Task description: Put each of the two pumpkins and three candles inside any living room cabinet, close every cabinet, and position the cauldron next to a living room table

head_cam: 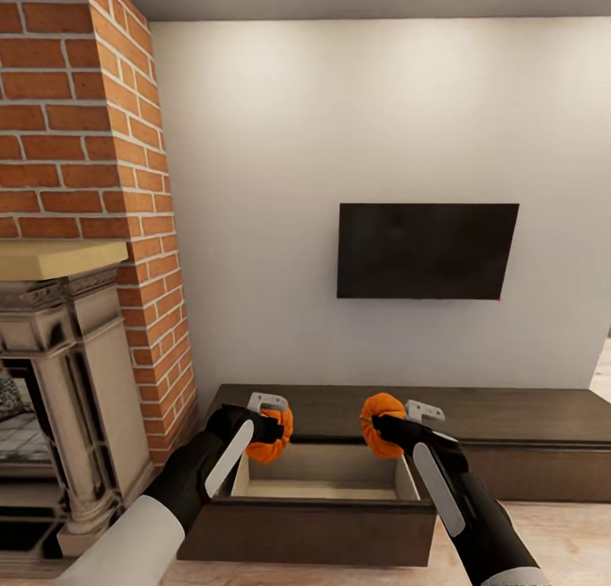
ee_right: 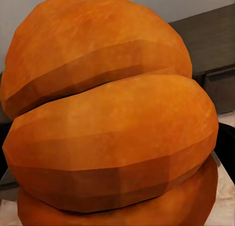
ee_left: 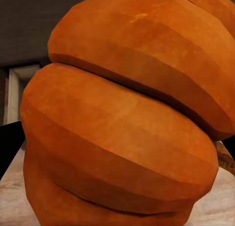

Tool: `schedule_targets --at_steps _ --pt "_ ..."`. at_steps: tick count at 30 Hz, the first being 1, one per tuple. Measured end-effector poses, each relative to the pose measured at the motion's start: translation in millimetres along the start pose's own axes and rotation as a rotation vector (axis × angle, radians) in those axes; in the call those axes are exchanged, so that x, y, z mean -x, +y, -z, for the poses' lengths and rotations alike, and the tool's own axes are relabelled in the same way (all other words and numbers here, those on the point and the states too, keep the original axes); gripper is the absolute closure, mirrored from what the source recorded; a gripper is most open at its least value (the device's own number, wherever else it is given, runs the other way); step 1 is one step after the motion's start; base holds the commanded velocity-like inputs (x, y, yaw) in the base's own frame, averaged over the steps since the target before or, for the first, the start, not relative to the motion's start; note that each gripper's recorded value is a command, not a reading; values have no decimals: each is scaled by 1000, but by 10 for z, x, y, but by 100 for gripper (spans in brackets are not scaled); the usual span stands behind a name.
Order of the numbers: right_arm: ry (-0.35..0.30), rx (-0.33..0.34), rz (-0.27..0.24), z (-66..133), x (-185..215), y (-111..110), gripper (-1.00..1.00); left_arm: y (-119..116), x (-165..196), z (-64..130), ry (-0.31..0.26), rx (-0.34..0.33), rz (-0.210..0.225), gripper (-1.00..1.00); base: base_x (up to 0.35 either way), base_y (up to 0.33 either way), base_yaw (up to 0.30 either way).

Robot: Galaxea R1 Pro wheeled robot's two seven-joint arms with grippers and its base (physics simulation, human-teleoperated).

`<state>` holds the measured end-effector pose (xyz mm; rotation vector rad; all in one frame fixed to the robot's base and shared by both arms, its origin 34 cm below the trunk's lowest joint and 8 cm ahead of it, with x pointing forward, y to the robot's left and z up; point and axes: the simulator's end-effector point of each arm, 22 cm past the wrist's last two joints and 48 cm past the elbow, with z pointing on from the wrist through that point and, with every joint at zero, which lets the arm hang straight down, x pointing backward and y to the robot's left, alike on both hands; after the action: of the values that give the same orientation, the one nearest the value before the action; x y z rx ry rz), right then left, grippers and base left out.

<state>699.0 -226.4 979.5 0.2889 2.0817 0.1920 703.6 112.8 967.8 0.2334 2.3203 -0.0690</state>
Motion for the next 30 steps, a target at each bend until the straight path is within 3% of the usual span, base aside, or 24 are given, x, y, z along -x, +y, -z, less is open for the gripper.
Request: schedule_targets --at_steps 30 --pt "53 -20 7 -142 -82 -45 100 -61 16 8 -4 -10 -4 100 162 0 0"
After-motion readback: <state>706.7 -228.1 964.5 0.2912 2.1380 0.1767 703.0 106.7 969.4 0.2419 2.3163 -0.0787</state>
